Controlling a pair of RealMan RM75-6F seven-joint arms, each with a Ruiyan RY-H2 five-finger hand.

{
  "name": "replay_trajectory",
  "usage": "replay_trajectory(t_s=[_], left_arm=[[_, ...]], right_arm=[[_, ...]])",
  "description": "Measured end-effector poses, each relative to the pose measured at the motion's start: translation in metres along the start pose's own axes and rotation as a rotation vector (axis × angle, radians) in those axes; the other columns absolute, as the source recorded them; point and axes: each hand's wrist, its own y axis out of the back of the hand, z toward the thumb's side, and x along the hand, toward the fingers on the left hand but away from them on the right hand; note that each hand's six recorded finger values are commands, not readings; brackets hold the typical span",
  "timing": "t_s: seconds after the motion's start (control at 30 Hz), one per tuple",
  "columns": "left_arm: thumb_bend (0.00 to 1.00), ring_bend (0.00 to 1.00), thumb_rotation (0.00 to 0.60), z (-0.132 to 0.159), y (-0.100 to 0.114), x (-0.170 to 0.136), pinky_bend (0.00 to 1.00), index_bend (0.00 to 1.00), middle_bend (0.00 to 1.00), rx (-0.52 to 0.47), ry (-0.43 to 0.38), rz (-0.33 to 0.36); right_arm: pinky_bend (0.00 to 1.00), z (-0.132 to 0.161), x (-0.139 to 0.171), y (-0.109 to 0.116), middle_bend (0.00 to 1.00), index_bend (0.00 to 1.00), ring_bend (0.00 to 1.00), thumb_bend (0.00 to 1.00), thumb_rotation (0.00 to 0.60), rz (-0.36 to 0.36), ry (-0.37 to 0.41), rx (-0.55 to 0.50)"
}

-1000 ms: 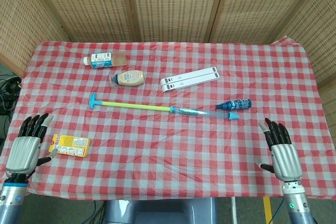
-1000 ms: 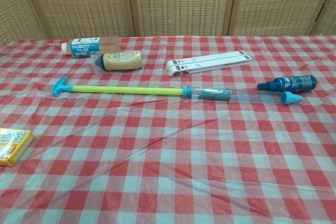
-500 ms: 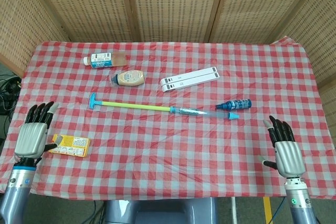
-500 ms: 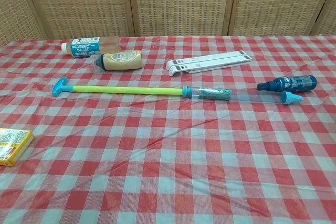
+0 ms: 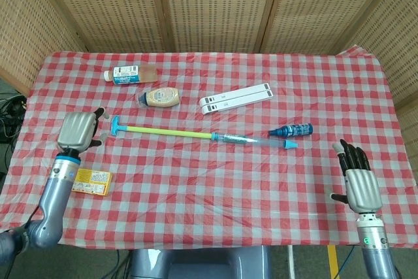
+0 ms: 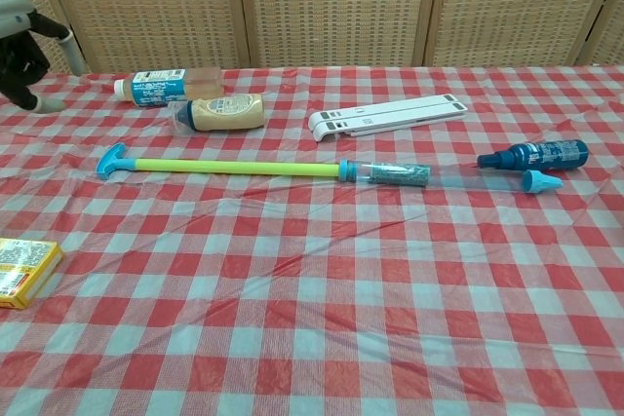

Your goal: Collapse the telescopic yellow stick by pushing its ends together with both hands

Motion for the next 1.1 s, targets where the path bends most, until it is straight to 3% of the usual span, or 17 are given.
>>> replay_trajectory(t_s=[0.4,0.7,1.1], left_arm=[[0.3,0.81,0.6,0.041,-0.022,0.064,0.69,0.45,0.88,0.075,-0.005,-0.143],[0.3,0.81,0.6,0.045,-0.048,0.067,0.69,0.42,0.88,0.132,0.005,-0.241],[0.3,0.81,0.6,0.03,-0.068,0.078,0.69,0.42,0.88,0.156,0.052,-0.279]], right_arm=[[0.0,-0.011,-0.008,-0.008,0.0,0.0,0.0,0.17,0.6,0.021,-0.029,0.001],[0.0,-0.014,-0.008,-0.009,0.0,0.0,0.0,0.17,0.6,0.027,-0.037,-0.006],[0.0,-0.015,-0.008,-0.015,0.0,0.0,0.0,0.17,0.6,0.051,-0.046,-0.013]])
